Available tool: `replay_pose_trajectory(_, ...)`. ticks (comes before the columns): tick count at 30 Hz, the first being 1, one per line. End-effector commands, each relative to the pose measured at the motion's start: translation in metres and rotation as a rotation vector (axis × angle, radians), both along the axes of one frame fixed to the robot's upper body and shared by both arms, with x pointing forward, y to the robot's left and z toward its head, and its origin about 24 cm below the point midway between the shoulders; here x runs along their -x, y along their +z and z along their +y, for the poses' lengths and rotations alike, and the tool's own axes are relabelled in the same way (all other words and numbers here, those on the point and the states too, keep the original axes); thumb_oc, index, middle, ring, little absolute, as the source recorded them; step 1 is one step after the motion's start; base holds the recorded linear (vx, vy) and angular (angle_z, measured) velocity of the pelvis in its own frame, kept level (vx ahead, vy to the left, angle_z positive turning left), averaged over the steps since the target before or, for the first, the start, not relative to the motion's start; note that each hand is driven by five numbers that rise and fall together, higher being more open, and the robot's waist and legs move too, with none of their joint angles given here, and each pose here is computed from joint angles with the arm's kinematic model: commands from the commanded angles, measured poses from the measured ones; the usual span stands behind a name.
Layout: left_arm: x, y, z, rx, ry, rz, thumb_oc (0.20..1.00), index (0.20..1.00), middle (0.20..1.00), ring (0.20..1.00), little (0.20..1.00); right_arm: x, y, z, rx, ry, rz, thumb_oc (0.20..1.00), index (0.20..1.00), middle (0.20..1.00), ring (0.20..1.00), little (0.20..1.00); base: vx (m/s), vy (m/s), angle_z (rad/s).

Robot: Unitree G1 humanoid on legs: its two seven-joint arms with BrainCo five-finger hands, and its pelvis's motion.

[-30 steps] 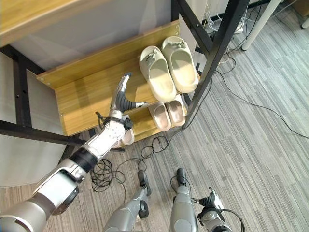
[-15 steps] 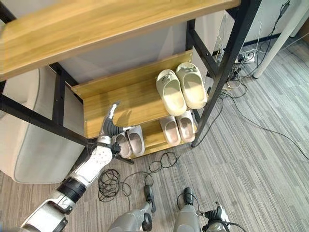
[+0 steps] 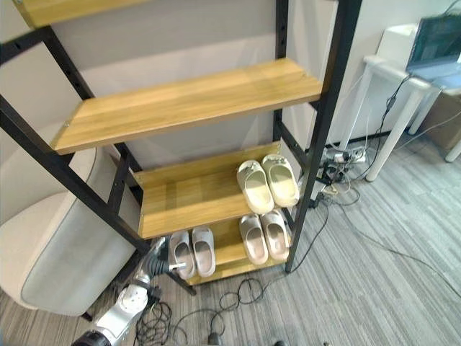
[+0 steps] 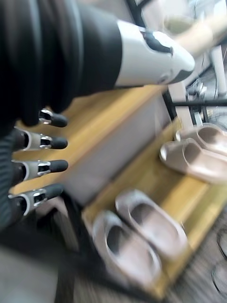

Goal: Arrange the slippers neatly on the shoe rack.

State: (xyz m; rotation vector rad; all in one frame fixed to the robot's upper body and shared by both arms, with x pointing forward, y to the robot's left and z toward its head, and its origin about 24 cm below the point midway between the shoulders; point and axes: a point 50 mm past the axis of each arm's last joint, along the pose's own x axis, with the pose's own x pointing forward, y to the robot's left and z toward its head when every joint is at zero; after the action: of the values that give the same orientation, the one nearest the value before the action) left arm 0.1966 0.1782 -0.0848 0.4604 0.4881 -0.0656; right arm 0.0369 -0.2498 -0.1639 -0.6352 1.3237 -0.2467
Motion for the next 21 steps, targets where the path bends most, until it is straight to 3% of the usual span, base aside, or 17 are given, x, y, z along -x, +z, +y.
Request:
replay_pose_trajectory(1,-0.014,0.005,0.004,0.041,0.023,-0.033,1.000,1.000,1.000,1.000,1.000,0.011,-0.002,0.001,-0.003,-0.024,0.052,1.000,1.000,1.000,1.000,1.000,-0.02,-0.038,-0.02)
replay_pose_trajectory(10,0.053,-0.049,0.022,0.057,0.130,0.329,1.000,1.000,1.000,1.000,1.000,0.043,-0.004,0.004,-0.032,-0.136,0.123,1.000,1.000,1.000,1.000,1.000,-0.04,-0.040,0.00)
replay_pose_trajectory(21,0.141,-0.085,0.044,-0.098,0.237,0.760,1.000,1.000,1.000,1.000,1.000,0.024,-0.006,0.011,-0.121,-0.220,0.054,1.000,1.000,1.000,1.000,1.000,0.00,-0.007,0.03)
